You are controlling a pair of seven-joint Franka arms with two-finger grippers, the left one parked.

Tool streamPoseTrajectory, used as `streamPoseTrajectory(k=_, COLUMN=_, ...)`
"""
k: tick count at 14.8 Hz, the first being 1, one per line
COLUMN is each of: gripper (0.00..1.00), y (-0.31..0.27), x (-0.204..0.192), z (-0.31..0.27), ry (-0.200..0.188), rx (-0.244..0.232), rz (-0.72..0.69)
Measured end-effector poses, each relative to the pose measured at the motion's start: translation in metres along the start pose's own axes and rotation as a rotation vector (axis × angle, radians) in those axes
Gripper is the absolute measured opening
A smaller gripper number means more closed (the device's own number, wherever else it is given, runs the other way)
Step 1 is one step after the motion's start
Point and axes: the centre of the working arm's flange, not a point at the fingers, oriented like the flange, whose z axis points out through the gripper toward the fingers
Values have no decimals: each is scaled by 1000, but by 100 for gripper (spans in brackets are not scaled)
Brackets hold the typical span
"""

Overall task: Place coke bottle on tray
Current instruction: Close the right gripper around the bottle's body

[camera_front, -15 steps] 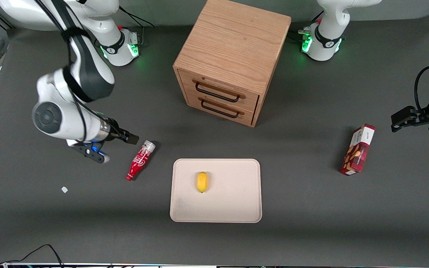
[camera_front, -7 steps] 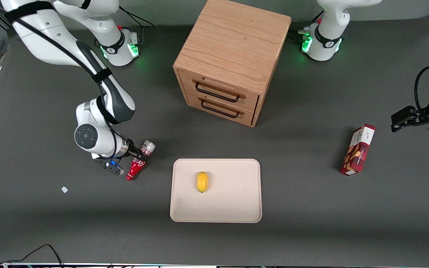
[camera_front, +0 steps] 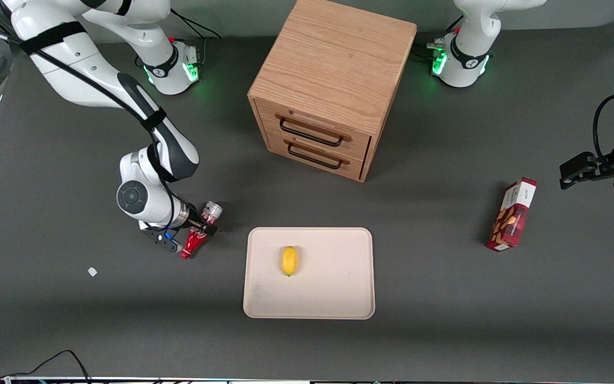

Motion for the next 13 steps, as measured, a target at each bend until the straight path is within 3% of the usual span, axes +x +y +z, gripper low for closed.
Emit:
streamPoseTrajectory(k=3, gripper=55, y=0, x=0, z=2, ry=9, rx=-8, rz=-14)
streamPoseTrajectory(k=8, gripper=54, y=-7, x=1, z=-17, ry=27, rx=-11, rz=-37)
streamPoseTrajectory(k=13, gripper=54, y=-14, x=-2, z=-165, ry=28, rx=-110, rz=-159)
